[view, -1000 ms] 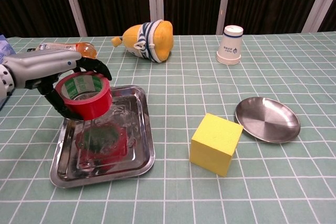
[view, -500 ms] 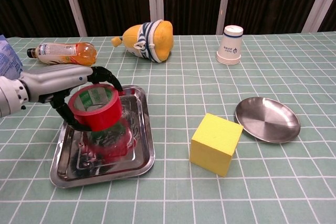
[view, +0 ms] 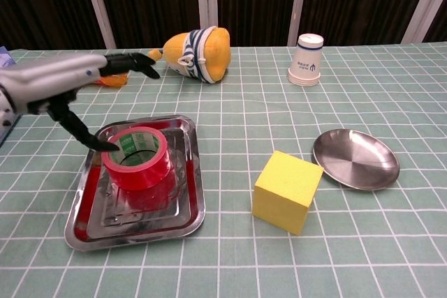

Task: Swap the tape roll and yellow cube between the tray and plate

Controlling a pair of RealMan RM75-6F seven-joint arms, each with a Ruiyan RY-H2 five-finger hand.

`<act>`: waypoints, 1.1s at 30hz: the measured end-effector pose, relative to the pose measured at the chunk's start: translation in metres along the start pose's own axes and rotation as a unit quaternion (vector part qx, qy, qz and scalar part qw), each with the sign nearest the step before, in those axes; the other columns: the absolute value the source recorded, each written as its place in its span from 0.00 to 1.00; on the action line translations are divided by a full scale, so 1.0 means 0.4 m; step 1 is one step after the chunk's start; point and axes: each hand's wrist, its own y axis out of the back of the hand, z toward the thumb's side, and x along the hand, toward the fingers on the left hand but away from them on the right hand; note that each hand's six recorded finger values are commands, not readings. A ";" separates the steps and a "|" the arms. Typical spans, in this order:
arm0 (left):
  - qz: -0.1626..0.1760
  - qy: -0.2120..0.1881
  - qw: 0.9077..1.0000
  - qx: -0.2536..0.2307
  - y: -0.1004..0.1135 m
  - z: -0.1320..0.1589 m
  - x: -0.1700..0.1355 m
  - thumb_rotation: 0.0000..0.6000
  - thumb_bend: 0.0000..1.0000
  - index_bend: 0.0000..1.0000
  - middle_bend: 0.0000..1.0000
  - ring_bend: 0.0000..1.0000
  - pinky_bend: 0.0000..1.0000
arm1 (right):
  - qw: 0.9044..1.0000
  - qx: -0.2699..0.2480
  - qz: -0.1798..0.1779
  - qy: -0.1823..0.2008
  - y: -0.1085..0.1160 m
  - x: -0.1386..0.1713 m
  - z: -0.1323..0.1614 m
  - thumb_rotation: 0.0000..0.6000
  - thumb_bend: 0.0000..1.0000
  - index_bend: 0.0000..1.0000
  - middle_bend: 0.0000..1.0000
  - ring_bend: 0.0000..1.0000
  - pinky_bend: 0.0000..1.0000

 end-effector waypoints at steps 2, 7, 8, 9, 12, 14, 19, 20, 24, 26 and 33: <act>0.032 0.008 0.999 -0.002 0.037 -0.014 -0.037 1.00 0.00 0.16 0.00 0.00 0.08 | 1.000 -0.004 0.011 0.015 -0.007 0.001 0.011 1.00 0.00 0.03 0.00 0.05 0.00; 0.082 0.055 0.995 0.001 0.091 -0.087 -0.216 1.00 0.00 0.17 0.00 0.00 0.08 | 0.995 -0.015 0.057 0.086 -0.048 0.005 0.087 1.00 0.00 0.04 0.00 0.02 0.00; 0.086 0.070 0.994 -0.005 0.095 -0.104 -0.264 1.00 0.00 0.17 0.00 0.00 0.08 | 0.992 -0.014 0.068 0.105 -0.058 0.006 0.109 1.00 0.00 0.04 0.00 0.02 0.00; 0.088 0.079 0.993 -0.011 0.096 -0.115 -0.297 1.00 0.00 0.18 0.00 0.00 0.08 | 0.988 -0.010 0.083 0.132 -0.073 0.005 0.144 1.00 0.00 0.04 0.00 0.02 0.00; 0.096 0.098 0.990 -0.029 0.101 -0.140 -0.384 1.00 0.00 0.18 0.00 0.00 0.08 | 0.972 0.006 0.121 0.201 -0.117 -0.001 0.240 1.00 0.00 0.03 0.00 0.02 0.00; 0.101 0.097 0.989 -0.039 0.107 -0.144 -0.414 1.00 0.00 0.18 0.00 0.00 0.08 | 0.961 0.019 0.140 0.239 -0.146 -0.008 0.301 1.00 0.00 0.03 0.00 0.02 0.00; 0.111 0.092 0.989 -0.036 0.119 -0.146 -0.445 1.00 0.00 0.18 0.01 0.00 0.08 | 0.927 0.028 0.179 0.328 -0.232 -0.024 0.469 1.00 0.00 0.04 0.00 0.02 0.00; 0.113 0.095 0.988 -0.038 0.121 -0.150 -0.448 1.00 0.00 0.18 0.01 0.00 0.08 | 0.922 0.030 0.186 0.339 -0.248 -0.025 0.494 1.00 0.00 0.03 0.00 0.02 0.00; 0.112 0.103 0.987 -0.040 0.116 -0.162 -0.439 1.00 0.00 0.18 0.01 0.00 0.08 | 0.905 0.034 0.210 0.369 -0.308 -0.036 0.585 1.00 0.00 0.03 0.00 0.02 0.00; 0.115 0.107 0.987 -0.041 0.108 -0.165 -0.424 1.00 0.00 0.18 0.01 0.00 0.08 | 0.901 0.038 0.216 0.374 -0.326 -0.041 0.609 1.00 0.00 0.03 0.00 0.02 0.00; 0.121 0.115 0.985 -0.038 0.106 -0.168 -0.416 1.00 0.00 0.18 0.01 0.00 0.08 | 0.892 0.050 0.227 0.388 -0.376 -0.054 0.668 1.00 0.00 0.05 0.04 0.06 0.00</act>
